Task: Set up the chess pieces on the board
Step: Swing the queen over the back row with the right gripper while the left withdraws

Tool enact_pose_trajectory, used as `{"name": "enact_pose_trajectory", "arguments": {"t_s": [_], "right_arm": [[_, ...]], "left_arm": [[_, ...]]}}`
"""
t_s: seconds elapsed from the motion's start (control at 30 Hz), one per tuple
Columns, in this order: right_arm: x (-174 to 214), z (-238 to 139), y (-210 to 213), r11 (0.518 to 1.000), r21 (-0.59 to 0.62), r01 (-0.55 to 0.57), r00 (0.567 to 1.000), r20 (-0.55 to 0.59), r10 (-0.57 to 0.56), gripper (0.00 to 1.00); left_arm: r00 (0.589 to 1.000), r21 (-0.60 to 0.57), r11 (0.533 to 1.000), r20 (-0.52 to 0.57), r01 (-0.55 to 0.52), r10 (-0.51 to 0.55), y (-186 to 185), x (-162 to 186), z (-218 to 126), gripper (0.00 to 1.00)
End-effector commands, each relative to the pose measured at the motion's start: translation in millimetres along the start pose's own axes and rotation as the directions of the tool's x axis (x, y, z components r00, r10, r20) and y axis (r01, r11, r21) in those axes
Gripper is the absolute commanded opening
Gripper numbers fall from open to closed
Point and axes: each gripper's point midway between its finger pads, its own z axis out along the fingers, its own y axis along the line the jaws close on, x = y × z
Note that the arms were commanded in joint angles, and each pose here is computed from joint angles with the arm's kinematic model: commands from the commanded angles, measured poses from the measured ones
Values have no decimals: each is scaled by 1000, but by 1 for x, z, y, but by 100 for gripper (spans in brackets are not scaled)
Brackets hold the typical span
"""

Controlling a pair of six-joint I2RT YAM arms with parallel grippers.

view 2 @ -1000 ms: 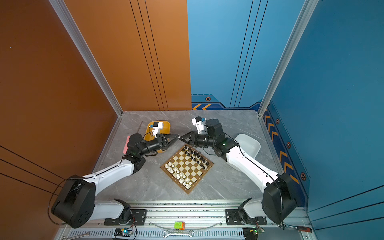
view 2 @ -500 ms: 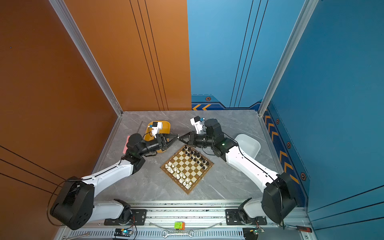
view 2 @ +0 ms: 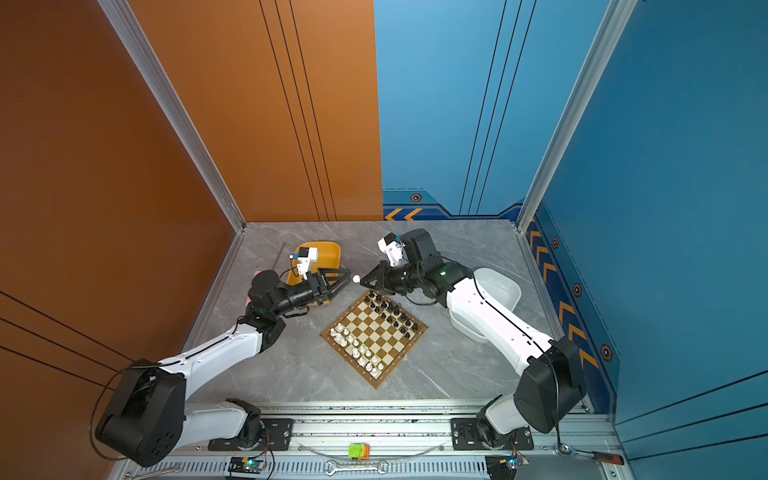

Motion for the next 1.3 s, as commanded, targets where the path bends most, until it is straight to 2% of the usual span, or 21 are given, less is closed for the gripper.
{"name": "enact_pose_trajectory", "arguments": {"t_s": [0.0,0.13,0.17,0.2,0.23,0.27,0.33,0.37,0.53,0.73,0.93,1.1,1.27], "right_arm": [[21,-3,-19,993,118,-15,994,-104,27,14],[33,-4,-26,983,181,-22,983,-173,54,14],[37,-4,-27,980,201,-16,980,-193,55,14],[40,-2,-28,976,215,-8,976,-211,55,14],[44,0,-28,974,228,-1,970,-236,57,14],[47,2,-28,971,239,9,964,-259,55,14],[53,8,-28,964,263,25,953,-296,56,14],[55,11,-26,963,268,38,948,-314,50,14],[74,29,-25,939,322,120,905,-425,30,13],[87,36,-33,887,404,223,851,-525,26,13],[94,46,-38,855,439,278,819,-573,28,13],[103,57,-43,809,460,365,782,-623,1,13],[112,75,-53,747,477,463,732,-681,-19,13]], "left_arm": [[999,-14,1000,34,-27,28,5,-10,-20,59],[996,-113,993,81,-20,30,27,-23,-60,68],[995,-164,986,86,-33,47,32,-25,-71,72],[996,-239,971,80,-28,48,43,-22,-81,80],[994,-326,943,67,-65,91,48,-21,-92,93],[991,-440,893,39,-97,126,57,-15,-106,98],[987,-579,803,-8,-137,163,65,-10,-127,98],[987,-614,778,-7,-132,162,66,-11,-136,98],[983,-670,740,93,-55,157,68,-21,-163,98],[986,-748,660,54,-64,158,80,-6,-184,98],[983,-777,626,57,-67,177,80,-4,-193,98],[977,-819,568,49,-79,206,73,-8,-204,98],[973,-824,558,42,-94,225,65,-10,-206,98]]}}
